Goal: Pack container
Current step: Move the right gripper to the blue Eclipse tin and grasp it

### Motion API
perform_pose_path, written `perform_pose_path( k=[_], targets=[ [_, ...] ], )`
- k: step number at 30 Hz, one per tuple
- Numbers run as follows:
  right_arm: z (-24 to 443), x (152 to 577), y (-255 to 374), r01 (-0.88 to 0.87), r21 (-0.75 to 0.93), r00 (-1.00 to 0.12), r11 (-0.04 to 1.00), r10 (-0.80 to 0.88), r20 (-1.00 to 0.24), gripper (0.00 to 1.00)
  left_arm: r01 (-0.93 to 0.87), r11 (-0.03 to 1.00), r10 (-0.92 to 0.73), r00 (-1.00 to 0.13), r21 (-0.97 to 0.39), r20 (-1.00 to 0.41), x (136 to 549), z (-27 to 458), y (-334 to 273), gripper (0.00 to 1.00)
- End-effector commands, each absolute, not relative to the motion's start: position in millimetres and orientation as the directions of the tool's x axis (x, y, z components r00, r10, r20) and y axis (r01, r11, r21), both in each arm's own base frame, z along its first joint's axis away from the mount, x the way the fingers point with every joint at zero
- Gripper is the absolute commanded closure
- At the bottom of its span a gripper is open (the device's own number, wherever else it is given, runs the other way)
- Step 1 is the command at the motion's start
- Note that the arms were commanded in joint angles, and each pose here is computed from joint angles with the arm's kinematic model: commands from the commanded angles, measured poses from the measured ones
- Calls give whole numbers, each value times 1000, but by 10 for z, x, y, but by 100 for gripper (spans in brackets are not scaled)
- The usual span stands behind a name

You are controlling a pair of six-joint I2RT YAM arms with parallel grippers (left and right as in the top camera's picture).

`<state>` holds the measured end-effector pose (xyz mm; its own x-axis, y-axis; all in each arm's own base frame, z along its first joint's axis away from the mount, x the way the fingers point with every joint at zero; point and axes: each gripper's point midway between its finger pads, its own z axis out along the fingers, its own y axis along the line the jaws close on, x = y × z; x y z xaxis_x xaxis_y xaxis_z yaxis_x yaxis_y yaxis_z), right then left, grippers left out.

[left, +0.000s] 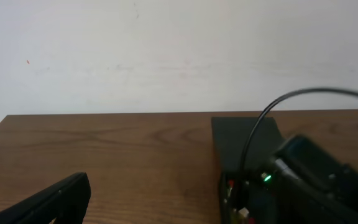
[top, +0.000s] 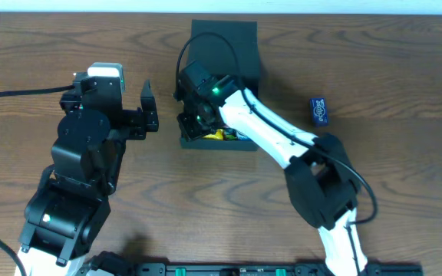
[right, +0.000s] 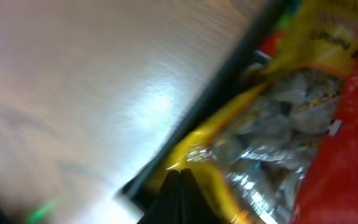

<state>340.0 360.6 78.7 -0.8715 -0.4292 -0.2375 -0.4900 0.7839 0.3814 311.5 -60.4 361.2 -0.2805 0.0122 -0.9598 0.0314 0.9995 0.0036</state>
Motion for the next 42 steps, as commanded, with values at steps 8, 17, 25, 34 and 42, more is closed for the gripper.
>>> perform_pose_path(
  k=[8,17,25,34,42],
  targets=[
    [2154,3784,3052,-536,341,-792,773,-321,-519,99,29,1000,3,-259,-5,-966,3096,3708,-586,5],
    [1626,4264,1461,-154,18,-922,988,-137,-361,99,29,1000,3,-260,-5,-966,3096,3705,-587,5],
    [1129,4365,490,47,-32,-971,998,38,-237,98,29,1000,3,-260,-5,-966,3098,3705,-587,5],
    [522,4191,5,80,-54,-985,995,70,-157,45,28,1000,3,-261,-4,-965,3098,3704,-587,5],
    [260,4228,-27,-14,-71,-980,997,-28,-197,30,29,1000,3,-261,-5,-965,3098,3704,-587,5]
  ],
)
